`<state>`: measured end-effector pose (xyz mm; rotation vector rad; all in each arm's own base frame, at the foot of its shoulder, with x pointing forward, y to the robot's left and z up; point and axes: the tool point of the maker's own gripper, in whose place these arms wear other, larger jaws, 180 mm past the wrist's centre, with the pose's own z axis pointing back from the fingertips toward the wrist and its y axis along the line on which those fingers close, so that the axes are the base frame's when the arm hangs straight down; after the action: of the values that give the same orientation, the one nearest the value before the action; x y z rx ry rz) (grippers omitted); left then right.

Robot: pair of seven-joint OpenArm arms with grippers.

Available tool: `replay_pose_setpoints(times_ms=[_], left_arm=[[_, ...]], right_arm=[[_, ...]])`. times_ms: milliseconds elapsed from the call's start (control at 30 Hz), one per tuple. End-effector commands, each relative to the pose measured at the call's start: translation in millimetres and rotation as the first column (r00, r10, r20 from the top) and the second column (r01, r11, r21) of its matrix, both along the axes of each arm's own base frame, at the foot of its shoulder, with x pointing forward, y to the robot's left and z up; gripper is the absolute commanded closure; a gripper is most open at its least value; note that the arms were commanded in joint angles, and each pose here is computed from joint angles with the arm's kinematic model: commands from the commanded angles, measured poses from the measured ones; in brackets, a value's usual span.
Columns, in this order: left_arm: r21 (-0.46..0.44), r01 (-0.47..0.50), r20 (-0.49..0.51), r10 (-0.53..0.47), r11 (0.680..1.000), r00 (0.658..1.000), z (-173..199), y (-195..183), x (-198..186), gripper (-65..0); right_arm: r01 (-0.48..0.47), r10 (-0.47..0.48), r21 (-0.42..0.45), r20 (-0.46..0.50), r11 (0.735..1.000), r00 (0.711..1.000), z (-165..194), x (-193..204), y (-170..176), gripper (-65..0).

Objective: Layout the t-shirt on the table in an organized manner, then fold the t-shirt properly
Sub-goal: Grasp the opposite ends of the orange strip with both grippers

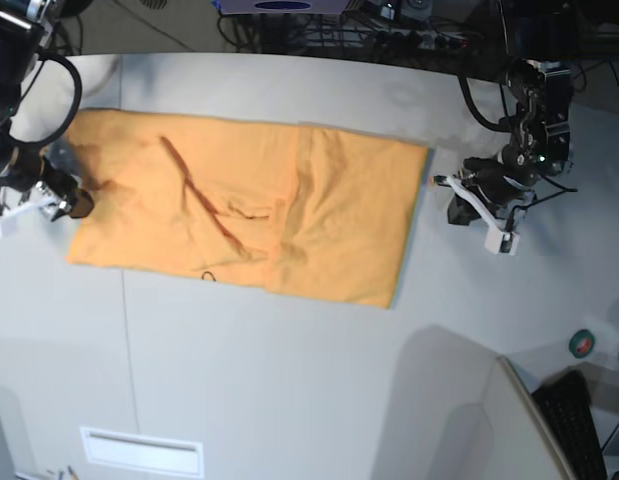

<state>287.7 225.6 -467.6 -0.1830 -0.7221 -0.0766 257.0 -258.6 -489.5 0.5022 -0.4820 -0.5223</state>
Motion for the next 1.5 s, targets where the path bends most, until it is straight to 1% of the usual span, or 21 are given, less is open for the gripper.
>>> replay_pose_setpoints(times_ms=[0, 100, 167, 467, 567, 633, 767, 900, 1167, 1200, 1233, 1333, 1367, 1400, 1467], left_arm=[[0.007, -0.003, 0.048, 0.003, 1.000, 0.999, 13, 6, 15, 0.0], [-0.005, 0.003, 0.017, -0.003, 1.000, 1.000, 2, 1, 18, 0.0], [-0.010, 0.012, 0.011, -0.012, 1.000, 1.000, 0, -3, 22, 0.0], [-0.065, 0.023, 0.021, -0.022, 0.998, 1.000, -2, -33, 31, 0.0], [-0.070, 0.025, 0.023, -0.024, 0.997, 0.999, -2, -36, 32, 0.0], [-0.070, 0.050, 0.018, -0.049, 0.996, 0.999, -3, -43, 31, 0.0], [-0.064, 0.098, 0.004, -0.098, 0.993, 0.995, -7, -57, 28, 0.0], [-0.066, 0.103, 0.001, -0.103, 0.992, 0.995, -8, -60, 27, 0.0], [-0.069, 0.105, 0.003, -0.105, 0.992, 0.994, -8, -62, 28, 0.0], [-0.069, 0.105, 0.003, -0.105, 0.992, 0.994, -8, -62, 28, 0.0], [-0.069, 0.105, 0.003, -0.105, 0.992, 0.994, -8, -62, 28, 0.0], [-0.069, 0.105, 0.003, -0.105, 0.992, 0.994, -8, -62, 28, 0.0], [-0.069, 0.105, 0.003, -0.105, 0.992, 0.994, -8, -62, 28, 0.0], [-0.069, 0.105, 0.003, -0.105, 0.992, 0.994, -8, -62, 28, 0.0], [-0.069, 0.105, 0.003, -0.105, 0.992, 0.994, -8, -62, 28, 0.0]], right_arm=[[-0.032, 0.032, -0.004, 0.012, 0.999, 0.999, 6, 3, -2, -41.9], [-0.095, 0.094, 0.021, 0.012, 0.995, 0.995, 4, -1, 14, -41.3], [-0.117, 0.116, 0.028, 0.022, 0.993, 0.993, 4, -2, 20, -41.1], [-0.125, 0.124, 0.033, 0.024, 0.992, 0.992, 3, -3, 23, -41.1], [-0.151, 0.152, 0.052, -0.007, 0.987, 0.988, 1, -10, 28, -41.1], [-0.163, 0.164, 0.066, -0.016, 0.984, 0.986, 0, -11, 33, -41.1], [-0.151, 0.151, 0.069, -0.002, 0.986, 0.989, -1, -8, 37, -41.1], [-0.146, 0.147, 0.071, -0.004, 0.987, 0.989, -1, -7, 37, -41.1], [-0.118, 0.125, 0.119, -0.046, 0.986, 0.991, -13, -13, 41, -40.8], [-0.122, 0.128, 0.120, -0.045, 0.985, 0.991, -13, -13, 42, -39.6], [-0.122, 0.128, 0.119, -0.044, 0.985, 0.991, -13, -12, 42, -36.6], [-0.124, 0.129, 0.122, -0.039, 0.985, 0.991, -12, -8, 44, -23.6], [-0.125, 0.131, 0.122, -0.039, 0.985, 0.991, -12, -8, 44, -20.1], [-0.125, 0.131, 0.121, -0.040, 0.985, 0.991, -12, -8, 43, -17.6], [-0.126, 0.131, 0.116, -0.043, 0.985, 0.990, -12, -10, 41, -16.4]])
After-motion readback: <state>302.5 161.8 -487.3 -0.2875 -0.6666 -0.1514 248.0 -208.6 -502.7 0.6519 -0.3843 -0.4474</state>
